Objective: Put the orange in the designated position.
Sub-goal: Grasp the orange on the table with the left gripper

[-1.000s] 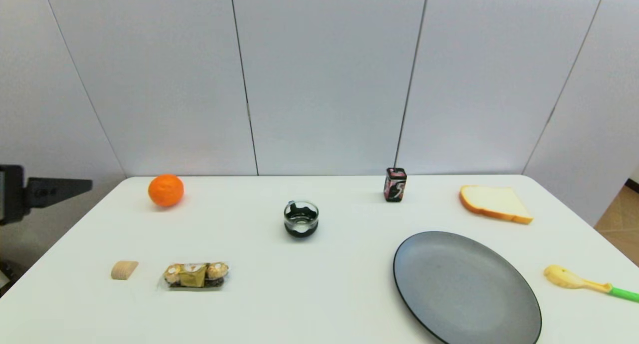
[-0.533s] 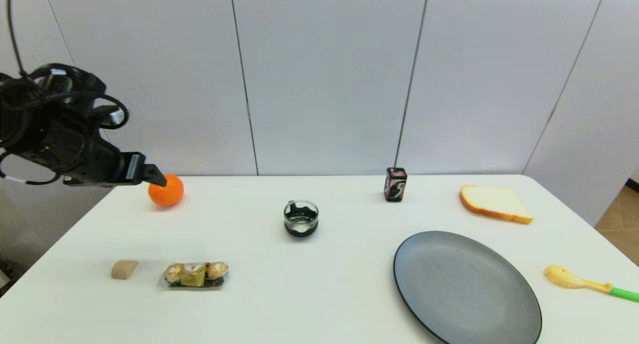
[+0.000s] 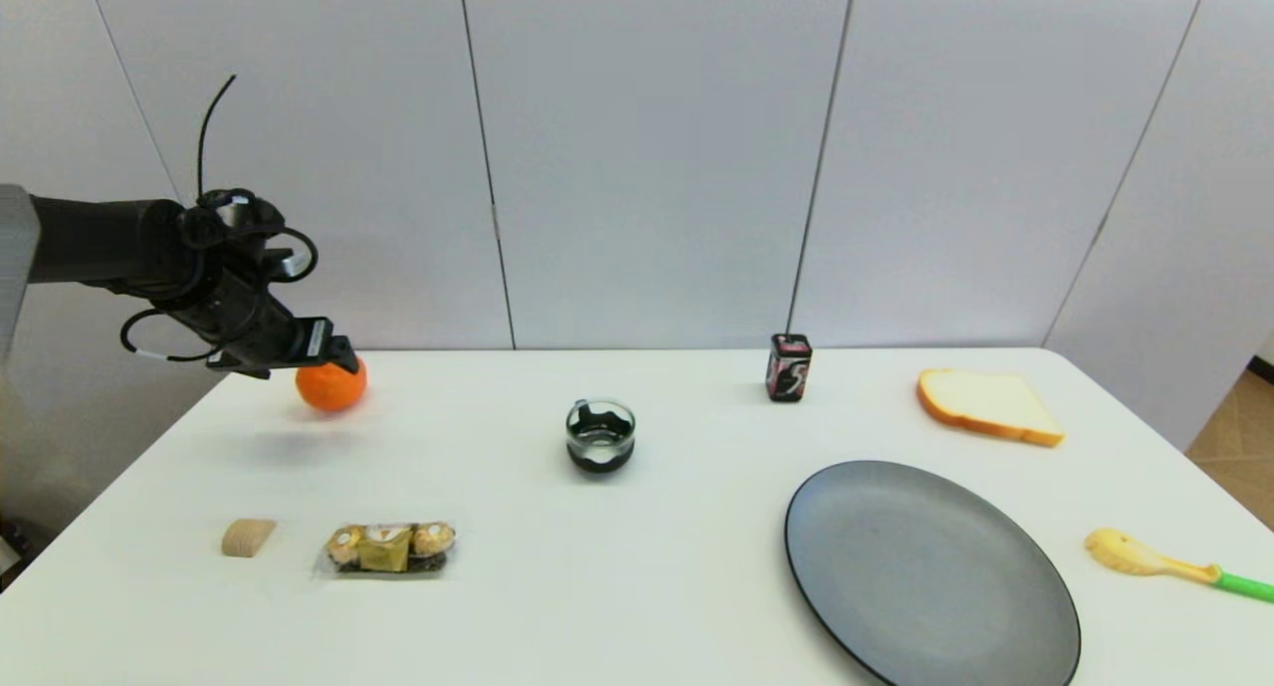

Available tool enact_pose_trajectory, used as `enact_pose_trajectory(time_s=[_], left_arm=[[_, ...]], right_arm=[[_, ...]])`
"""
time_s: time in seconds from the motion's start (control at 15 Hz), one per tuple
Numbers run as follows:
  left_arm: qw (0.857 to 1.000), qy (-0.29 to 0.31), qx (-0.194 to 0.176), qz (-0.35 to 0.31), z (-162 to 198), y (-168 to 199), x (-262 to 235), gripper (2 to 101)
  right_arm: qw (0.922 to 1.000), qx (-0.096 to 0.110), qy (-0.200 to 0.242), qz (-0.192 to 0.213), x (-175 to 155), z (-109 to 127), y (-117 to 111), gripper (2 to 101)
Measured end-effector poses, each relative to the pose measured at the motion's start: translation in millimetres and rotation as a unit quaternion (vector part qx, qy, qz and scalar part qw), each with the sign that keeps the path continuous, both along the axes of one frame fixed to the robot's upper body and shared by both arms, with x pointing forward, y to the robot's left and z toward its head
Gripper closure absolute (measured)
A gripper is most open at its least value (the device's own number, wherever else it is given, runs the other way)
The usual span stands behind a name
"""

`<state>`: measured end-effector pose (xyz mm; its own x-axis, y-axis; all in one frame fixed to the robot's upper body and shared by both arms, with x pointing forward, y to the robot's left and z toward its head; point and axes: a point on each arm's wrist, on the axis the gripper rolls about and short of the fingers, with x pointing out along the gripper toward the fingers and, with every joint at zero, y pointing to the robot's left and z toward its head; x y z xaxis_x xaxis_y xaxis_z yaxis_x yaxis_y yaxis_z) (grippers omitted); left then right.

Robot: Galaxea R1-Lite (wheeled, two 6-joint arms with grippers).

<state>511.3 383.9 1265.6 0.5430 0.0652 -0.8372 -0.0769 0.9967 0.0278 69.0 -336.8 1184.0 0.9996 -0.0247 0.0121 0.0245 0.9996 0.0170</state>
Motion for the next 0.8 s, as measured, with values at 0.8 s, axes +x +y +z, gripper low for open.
enact_pose_trajectory(time_s=[0.8], left_arm=[[1.0,-0.005,0.002,0.001,-4.7,-1.5,17.3,5.4]], right_arm=[[1.0,0.0,0.0,0.0,0.0,0.0,0.0,4.6]])
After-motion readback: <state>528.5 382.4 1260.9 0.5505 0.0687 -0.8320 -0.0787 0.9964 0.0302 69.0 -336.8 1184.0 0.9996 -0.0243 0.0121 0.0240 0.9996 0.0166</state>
